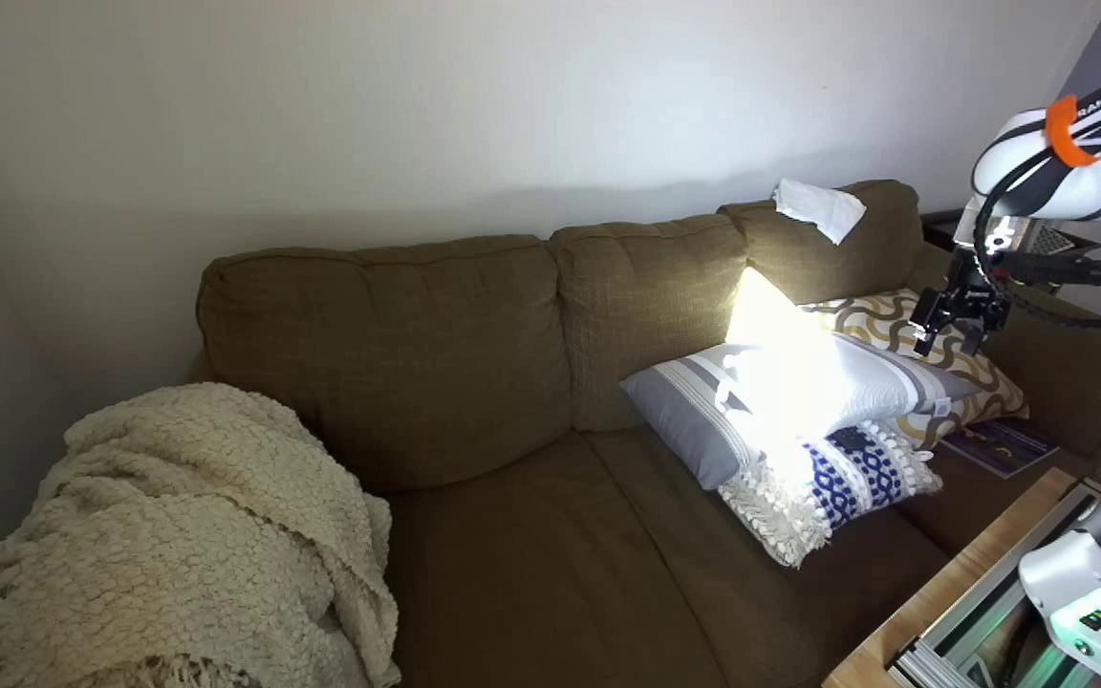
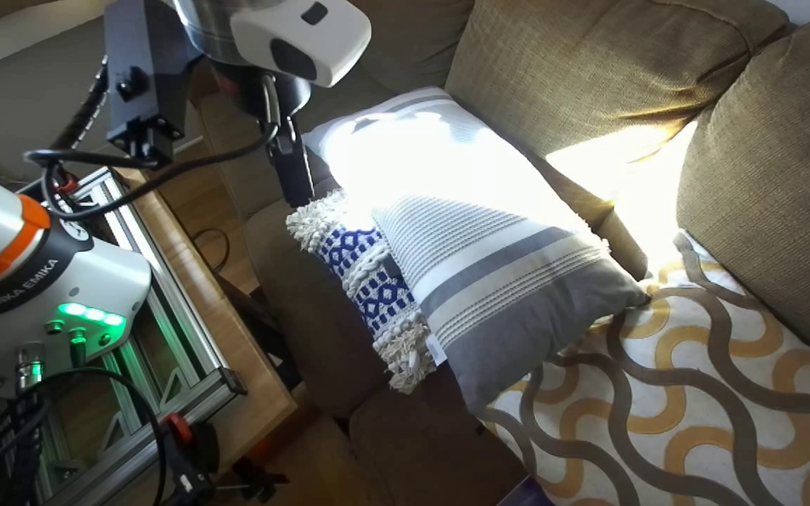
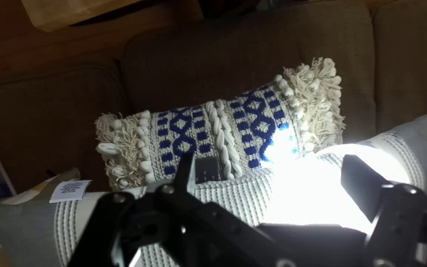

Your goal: Put the remote on top of the pillows

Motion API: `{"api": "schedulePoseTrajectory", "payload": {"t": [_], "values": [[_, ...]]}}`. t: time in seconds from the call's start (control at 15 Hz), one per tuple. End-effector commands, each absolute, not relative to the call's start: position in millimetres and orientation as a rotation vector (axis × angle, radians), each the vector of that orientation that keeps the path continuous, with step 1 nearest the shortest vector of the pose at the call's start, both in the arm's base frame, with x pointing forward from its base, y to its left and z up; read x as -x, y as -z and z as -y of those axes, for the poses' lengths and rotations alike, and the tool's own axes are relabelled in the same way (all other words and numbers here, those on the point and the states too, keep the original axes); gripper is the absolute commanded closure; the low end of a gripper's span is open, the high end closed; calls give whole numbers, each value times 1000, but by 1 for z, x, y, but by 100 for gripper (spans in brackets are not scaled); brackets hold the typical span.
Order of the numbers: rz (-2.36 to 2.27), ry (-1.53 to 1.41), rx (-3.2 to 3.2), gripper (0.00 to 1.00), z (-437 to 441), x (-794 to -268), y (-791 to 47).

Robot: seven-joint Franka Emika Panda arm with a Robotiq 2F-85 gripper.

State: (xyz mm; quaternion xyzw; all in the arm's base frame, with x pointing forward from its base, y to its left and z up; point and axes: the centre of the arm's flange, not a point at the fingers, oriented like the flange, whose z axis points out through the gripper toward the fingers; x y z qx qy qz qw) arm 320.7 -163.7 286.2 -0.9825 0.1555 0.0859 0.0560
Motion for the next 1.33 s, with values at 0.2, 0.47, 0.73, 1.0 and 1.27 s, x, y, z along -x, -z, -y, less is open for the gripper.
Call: {"api": "schedulePoseTrajectory", "payload": {"t": [0.2,0.47,0.73,1.0,1.27], "values": [[-488,-263,2991,0,169,-324,-273],[-485,-250,2994,0,169,-325,-276],[-459,-287,3037,0,163,-331,-258],[-379,-274,3109,0,153,-334,-233],[-339,-204,3143,0,149,-336,-199]]}}
